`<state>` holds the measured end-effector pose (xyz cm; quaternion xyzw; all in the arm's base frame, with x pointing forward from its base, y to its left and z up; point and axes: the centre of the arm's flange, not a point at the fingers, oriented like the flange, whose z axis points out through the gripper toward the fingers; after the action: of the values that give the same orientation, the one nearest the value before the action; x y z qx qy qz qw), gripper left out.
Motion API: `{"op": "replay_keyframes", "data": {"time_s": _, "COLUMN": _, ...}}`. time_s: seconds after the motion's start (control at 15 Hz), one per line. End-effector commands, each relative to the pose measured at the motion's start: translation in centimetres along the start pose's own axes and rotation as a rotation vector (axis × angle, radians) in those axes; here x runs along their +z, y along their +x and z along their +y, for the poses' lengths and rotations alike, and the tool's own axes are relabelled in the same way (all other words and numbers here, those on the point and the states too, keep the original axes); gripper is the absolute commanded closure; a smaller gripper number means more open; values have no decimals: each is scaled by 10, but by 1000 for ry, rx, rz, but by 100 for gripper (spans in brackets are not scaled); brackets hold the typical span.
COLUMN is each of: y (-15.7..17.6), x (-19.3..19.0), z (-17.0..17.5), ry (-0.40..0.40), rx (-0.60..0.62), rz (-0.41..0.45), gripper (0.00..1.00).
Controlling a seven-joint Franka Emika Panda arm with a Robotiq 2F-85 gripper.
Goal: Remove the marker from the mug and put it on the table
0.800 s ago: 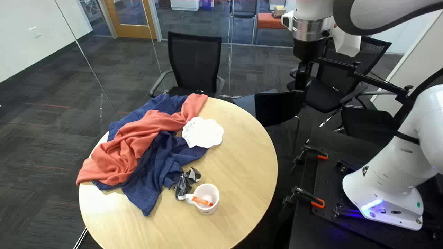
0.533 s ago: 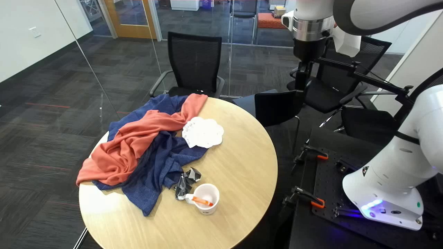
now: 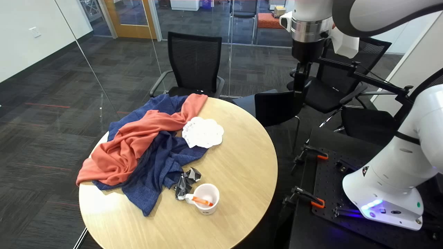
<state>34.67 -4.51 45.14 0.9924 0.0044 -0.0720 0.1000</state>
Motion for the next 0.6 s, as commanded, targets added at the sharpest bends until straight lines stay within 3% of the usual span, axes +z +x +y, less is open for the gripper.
{"op": "replay_keyframes", "data": {"time_s": 0.0, "y": 11, "x": 12, "z": -20, "ry": -7, "rx": -73, "rz": 34, "gripper": 0}}
{"op": "replay_keyframes", "data": {"time_s": 0.53, "y": 35, "x": 50, "z": -105, "ry": 54, "rx": -205, "rz": 205, "gripper": 0}}
